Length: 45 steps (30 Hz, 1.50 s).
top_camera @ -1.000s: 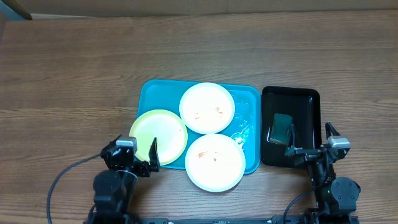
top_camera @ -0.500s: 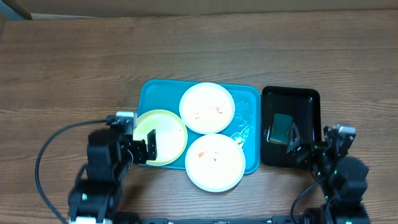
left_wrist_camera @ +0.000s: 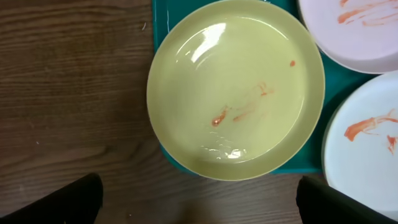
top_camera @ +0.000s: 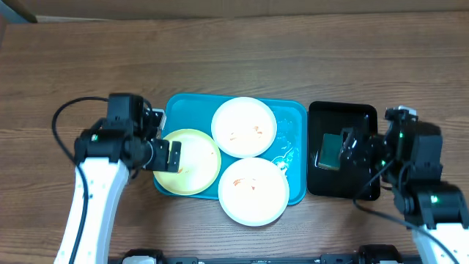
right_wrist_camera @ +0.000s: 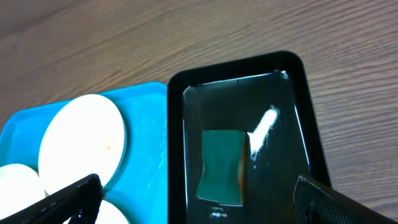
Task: Clean dirty plates on tray and stack at the side
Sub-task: 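Raise left arm over yellow plate and right arm over sponge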
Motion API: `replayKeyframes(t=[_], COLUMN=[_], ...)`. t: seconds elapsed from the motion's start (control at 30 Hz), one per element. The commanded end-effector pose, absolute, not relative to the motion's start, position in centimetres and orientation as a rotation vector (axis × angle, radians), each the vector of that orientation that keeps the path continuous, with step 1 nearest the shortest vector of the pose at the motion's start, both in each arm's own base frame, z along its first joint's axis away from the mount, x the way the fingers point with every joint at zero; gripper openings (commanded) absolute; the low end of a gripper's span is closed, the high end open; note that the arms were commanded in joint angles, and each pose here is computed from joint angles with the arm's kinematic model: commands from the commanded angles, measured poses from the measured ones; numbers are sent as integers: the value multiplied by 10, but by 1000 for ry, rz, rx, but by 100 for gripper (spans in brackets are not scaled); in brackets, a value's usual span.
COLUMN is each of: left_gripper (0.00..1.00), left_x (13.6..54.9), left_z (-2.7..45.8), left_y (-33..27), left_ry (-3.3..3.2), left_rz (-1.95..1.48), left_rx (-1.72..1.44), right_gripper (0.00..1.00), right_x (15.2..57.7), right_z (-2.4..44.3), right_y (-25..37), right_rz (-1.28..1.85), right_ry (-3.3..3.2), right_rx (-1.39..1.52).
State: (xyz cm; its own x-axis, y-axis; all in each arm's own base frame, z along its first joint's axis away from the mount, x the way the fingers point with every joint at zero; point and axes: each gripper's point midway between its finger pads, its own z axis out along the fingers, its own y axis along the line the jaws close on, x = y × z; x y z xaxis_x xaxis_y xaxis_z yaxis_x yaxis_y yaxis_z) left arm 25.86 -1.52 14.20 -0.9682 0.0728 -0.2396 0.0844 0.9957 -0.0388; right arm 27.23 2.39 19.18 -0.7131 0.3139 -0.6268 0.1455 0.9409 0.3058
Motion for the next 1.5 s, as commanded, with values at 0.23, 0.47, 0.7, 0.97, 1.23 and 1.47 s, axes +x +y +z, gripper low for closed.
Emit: replayKeyframes(t=[0.23,0.47,0.7,0.97,1.23,1.47], left_gripper=[100,99,89,77,65,38], left_x=[295,319,323,318,311,310], left_z=[139,138,108,64,36,35], left_y=[5,29,16,16,14,14], left_ry=[2832,2749,2848,2996,3093,3098], left_rz=[-44,-27,-117,-135,-158,-161], left_rx=[-143,-229,-71,-90,-125,-131], right_gripper=[100,100,100,100,100,100], right_x=[278,276,276,276,276,275], right_z=[207,205,204,204,204,204], right_y=[32,32,32,32,32,32], right_rz=[371,370,369,369,368,369], right_ry=[2359,2370,2374,2375,2374,2375], right_rx=[306,309,311,310,311,310])
